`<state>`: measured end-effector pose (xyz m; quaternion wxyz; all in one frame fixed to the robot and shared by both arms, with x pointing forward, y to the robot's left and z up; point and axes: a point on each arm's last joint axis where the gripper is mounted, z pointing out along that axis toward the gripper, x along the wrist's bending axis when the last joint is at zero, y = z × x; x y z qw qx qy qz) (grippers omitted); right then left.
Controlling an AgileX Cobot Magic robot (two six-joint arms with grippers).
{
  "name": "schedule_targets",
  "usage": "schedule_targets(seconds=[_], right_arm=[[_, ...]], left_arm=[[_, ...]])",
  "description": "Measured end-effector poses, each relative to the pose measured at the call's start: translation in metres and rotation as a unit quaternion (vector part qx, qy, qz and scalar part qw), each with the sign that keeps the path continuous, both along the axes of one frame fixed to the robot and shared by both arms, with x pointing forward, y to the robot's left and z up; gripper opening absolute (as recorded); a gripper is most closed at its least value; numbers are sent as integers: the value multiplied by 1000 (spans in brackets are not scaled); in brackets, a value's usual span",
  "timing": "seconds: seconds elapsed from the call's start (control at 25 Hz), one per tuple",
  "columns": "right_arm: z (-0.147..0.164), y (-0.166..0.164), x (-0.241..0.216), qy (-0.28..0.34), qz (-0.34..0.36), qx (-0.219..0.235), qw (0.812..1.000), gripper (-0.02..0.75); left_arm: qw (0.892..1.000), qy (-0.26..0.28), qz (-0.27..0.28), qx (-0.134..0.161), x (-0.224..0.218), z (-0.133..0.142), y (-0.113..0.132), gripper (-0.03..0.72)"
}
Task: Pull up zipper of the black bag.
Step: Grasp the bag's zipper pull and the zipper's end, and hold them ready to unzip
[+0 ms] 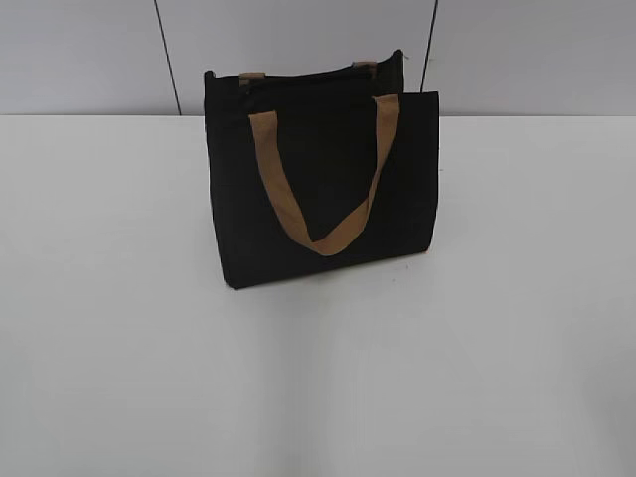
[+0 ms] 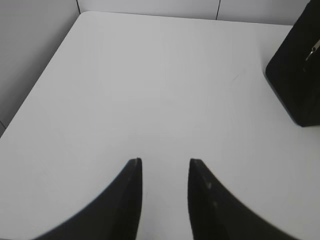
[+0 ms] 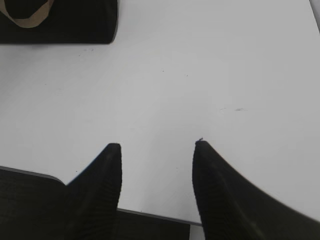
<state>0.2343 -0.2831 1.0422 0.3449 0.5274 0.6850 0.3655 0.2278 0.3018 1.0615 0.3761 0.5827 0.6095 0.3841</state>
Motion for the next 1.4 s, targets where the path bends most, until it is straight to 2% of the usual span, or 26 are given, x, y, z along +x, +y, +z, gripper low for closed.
schedule_targets(seconds=[1.12, 1.24, 1.36, 1.4], right_arm=[[0, 0, 0, 0, 0, 0, 1000, 358], [0, 0, 0, 0, 0, 0, 1000, 358], [0, 0, 0, 0, 0, 0, 1000, 358], [0, 0, 0, 0, 0, 0, 1000, 358]], left_arm=[[1000, 0, 0, 0, 0, 0, 0, 245], [1000, 0, 0, 0, 0, 0, 0, 340], [1000, 0, 0, 0, 0, 0, 0, 524], [1000, 1, 0, 0, 0, 0, 0, 558]])
